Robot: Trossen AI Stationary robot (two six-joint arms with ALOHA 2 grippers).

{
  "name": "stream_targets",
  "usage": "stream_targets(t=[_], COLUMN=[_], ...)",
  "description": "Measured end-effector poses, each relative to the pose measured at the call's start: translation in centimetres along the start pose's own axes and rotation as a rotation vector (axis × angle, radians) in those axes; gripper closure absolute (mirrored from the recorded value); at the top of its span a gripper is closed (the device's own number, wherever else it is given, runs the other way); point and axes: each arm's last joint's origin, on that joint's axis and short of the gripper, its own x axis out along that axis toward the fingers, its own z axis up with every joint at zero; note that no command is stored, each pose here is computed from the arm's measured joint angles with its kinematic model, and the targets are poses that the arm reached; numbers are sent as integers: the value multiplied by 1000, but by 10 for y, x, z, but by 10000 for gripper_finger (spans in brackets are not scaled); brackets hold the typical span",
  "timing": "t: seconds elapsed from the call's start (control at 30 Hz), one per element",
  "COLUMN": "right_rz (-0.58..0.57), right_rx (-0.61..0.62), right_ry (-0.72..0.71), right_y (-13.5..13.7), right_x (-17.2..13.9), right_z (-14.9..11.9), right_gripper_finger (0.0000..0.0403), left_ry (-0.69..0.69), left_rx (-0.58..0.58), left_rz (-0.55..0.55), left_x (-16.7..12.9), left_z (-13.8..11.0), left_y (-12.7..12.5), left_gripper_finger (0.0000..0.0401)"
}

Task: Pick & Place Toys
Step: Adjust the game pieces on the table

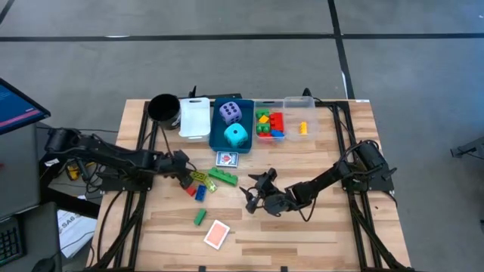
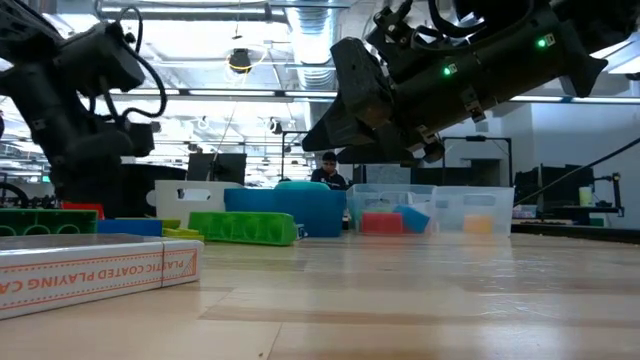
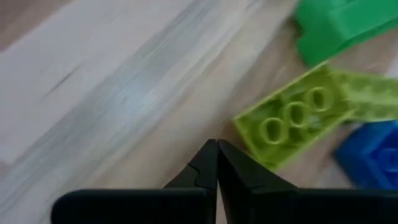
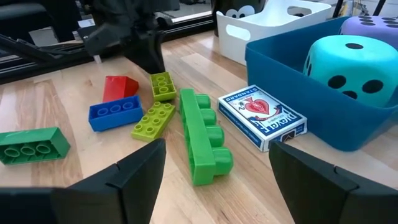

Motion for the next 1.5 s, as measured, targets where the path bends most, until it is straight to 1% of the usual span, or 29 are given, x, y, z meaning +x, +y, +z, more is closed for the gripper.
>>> stream_targets(t=[0.23, 0.37, 0.4, 0.47, 0.6, 0.67, 0.77, 0.87, 0.9, 1.0, 1.17, 1.23, 1.5], right_rz=[1, 0, 1, 1, 1, 1, 0, -1, -1, 0, 3, 3, 3], right_rx=[0, 1, 1, 1, 1, 0, 1, 2, 3, 4, 3, 2, 1], right_ry=[0, 0, 0, 0, 0, 0, 0, -1, -1, 0, 0, 0, 0], right_y=[0, 0, 0, 0, 0, 0, 0, 0, 0, 0, 1, 1, 1], right_x=[0, 0, 0, 0, 0, 0, 0, 0, 0, 0, -1, -1, -1], right_z=[0, 0, 0, 0, 0, 0, 0, 0, 0, 0, 0, 0, 0], right_gripper_finger=[121, 121, 121, 121, 121, 121, 121, 121, 121, 121, 121, 121, 121], left_ry=[-82, -116, -120, -104, -55, -49, -79, -98, -99, -79, -59, -59, -79], left_rx=[-17, -15, -16, -11, -55, -67, -79, -36, -35, -29, -61, -66, -76], left_rz=[-30, -107, -111, -95, -53, -82, -153, -233, -239, -213, -98, -72, -84], left_x=[-6, -7, -8, -7, -6, -7, -7, -8, -8, -8, -6, -6, -6], left_z=[3, 8, 9, 7, 3, 3, 8, 12, 12, 10, 5, 4, 6], left_y=[-4, -10, -11, -9, -5, -7, -13, -18, -18, -16, -8, -7, -8], left_gripper_finger=[401, 401, 401, 401, 401, 401, 401, 401, 401, 401, 401, 401, 401])
